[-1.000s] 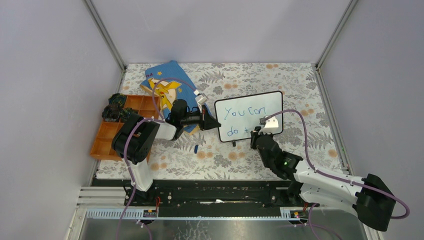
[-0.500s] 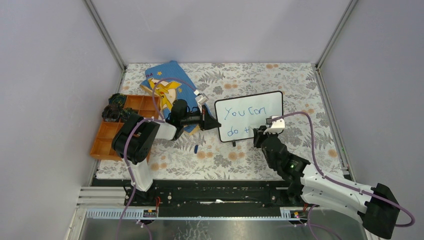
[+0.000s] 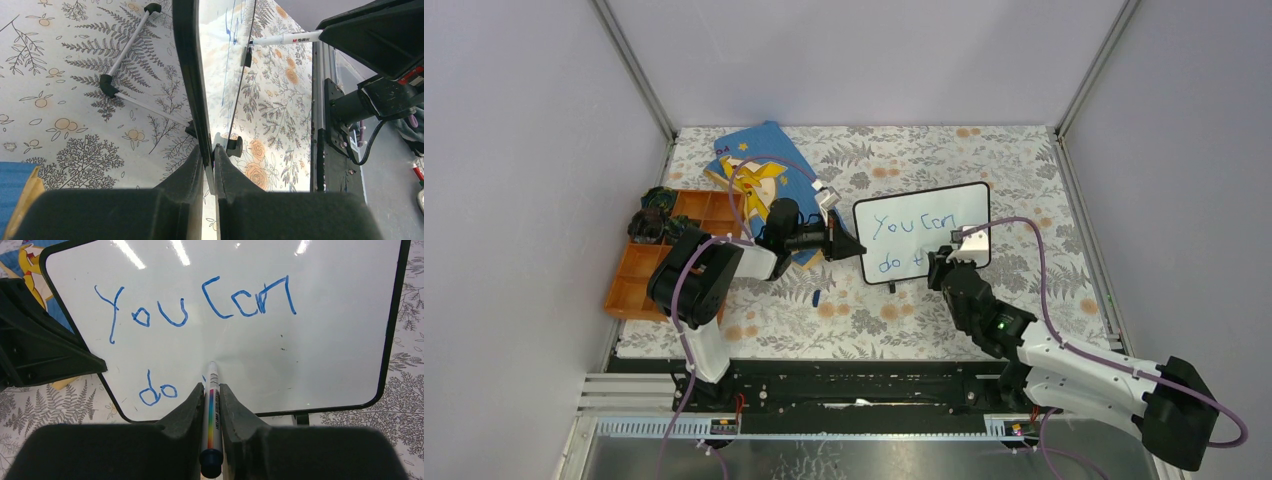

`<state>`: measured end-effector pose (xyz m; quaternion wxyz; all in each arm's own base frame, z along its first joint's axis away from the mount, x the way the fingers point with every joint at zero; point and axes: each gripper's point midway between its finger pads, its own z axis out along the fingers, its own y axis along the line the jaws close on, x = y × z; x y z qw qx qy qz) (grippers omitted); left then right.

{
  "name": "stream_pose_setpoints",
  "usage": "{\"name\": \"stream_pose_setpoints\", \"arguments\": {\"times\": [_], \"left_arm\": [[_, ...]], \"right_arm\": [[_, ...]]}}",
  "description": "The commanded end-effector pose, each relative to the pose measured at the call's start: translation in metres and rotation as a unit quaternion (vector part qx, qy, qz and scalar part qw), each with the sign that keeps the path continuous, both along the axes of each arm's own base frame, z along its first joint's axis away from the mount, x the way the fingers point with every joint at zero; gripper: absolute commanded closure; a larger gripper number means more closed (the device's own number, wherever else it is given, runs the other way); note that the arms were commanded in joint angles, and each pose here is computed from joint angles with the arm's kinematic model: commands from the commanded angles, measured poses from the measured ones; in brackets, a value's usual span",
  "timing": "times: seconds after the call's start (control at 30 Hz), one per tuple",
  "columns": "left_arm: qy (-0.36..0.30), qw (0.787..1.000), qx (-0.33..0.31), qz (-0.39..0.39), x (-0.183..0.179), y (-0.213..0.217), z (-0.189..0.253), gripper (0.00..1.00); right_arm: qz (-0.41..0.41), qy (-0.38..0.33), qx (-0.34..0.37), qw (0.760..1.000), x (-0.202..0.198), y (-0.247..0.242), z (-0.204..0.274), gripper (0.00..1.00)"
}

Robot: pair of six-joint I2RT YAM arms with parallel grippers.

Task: Write a sentence on the whiteboard

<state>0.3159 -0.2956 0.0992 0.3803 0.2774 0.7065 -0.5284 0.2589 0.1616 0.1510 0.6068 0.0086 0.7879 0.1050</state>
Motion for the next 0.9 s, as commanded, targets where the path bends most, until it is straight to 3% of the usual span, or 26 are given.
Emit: {"name": "stream_pose_setpoints", "arguments": {"times": [0.0,0.87], "left_arm": [[0.034,0.998,0.046,-0.01,-0.016,-0.001,-0.033,1.0],[0.034,0.998,0.048,-0.008,-0.016,-0.001,-0.034,1.0]], "right_arm": [[-0.019,-0.033,0.034,0.999,0.012,0.001,0.03,1.0],[-0.022,0.025,0.015,0.999,0.001,-0.012,-0.015,1.0]]}}
